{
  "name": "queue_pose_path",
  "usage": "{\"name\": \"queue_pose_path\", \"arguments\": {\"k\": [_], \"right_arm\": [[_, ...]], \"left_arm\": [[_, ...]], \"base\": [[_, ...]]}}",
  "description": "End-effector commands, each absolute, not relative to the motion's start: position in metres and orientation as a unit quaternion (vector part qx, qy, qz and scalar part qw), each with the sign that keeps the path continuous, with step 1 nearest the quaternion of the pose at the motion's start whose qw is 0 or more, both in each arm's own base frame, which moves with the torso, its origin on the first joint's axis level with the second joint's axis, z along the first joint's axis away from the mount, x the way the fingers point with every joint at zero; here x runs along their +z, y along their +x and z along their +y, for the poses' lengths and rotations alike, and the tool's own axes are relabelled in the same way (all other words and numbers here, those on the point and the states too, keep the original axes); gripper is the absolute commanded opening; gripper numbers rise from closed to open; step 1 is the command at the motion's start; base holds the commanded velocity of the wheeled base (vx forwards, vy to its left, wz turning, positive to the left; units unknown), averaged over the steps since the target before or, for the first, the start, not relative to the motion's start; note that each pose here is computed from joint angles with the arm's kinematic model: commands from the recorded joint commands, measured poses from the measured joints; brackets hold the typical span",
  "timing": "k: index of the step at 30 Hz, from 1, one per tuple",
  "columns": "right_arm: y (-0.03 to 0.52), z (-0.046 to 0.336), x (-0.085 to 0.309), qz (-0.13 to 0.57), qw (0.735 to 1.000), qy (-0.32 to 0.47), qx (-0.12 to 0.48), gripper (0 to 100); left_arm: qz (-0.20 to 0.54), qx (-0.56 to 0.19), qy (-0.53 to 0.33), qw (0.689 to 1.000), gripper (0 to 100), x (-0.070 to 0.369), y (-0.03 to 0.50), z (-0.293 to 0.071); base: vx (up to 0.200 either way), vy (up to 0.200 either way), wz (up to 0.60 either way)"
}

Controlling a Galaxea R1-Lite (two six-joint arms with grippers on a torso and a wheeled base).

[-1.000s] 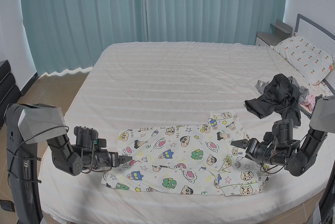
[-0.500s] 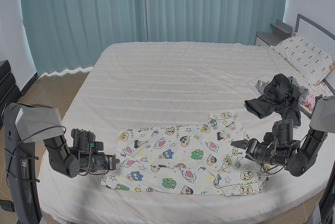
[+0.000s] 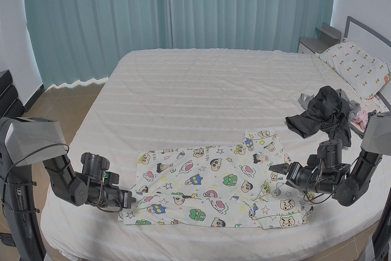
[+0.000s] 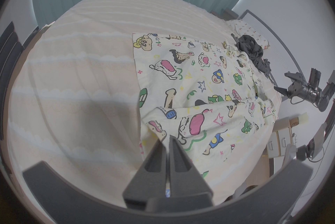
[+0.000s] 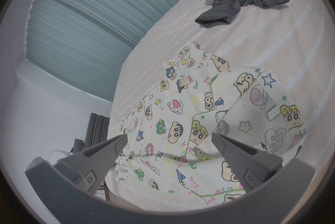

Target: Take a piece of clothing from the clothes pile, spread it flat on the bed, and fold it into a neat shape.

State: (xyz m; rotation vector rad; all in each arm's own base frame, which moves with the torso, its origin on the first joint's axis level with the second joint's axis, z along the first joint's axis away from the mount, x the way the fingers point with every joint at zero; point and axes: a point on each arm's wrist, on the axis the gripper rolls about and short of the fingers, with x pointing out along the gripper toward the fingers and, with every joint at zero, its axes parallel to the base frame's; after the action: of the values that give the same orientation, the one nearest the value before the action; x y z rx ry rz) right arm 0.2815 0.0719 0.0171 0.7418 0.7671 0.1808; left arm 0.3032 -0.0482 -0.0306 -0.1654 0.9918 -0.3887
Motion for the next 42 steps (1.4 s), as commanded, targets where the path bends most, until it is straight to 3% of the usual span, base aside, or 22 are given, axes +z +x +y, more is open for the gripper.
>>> {"name": "queue_pose_path", "arguments": {"k": [1, 13, 22, 31, 42], "right_arm": [[0.281, 0.072, 0.017, 0.366, 0.857, 0.353, 0.087, 100], [0.281, 0.068, 0.019, 0.359, 0.863, 0.345, 0.086, 100], [0.274, 0.042, 0.0, 0.391, 0.881, 0.258, 0.069, 100], [0.258, 0.024, -0.024, 0.459, 0.87, 0.164, 0.08, 100], [0.258, 0.014, -0.038, 0.471, 0.859, 0.155, 0.131, 100]], "left_arm": [[0.458, -0.186, -0.077, 0.866, 0, -0.015, 0.303, -0.047], [0.503, -0.168, -0.064, 0.845, 0, -0.002, 0.301, -0.047], [0.528, -0.162, -0.065, 0.831, 0, -0.026, 0.307, -0.049], [0.523, -0.162, -0.065, 0.834, 0, -0.03, 0.308, -0.049], [0.521, -0.165, -0.069, 0.834, 0, -0.03, 0.309, -0.049]], "base": [[0.0, 0.0, 0.0], [0.0, 0.0, 0.0], [0.0, 0.0, 0.0], [0.0, 0.0, 0.0], [0.0, 0.0, 0.0]]}}
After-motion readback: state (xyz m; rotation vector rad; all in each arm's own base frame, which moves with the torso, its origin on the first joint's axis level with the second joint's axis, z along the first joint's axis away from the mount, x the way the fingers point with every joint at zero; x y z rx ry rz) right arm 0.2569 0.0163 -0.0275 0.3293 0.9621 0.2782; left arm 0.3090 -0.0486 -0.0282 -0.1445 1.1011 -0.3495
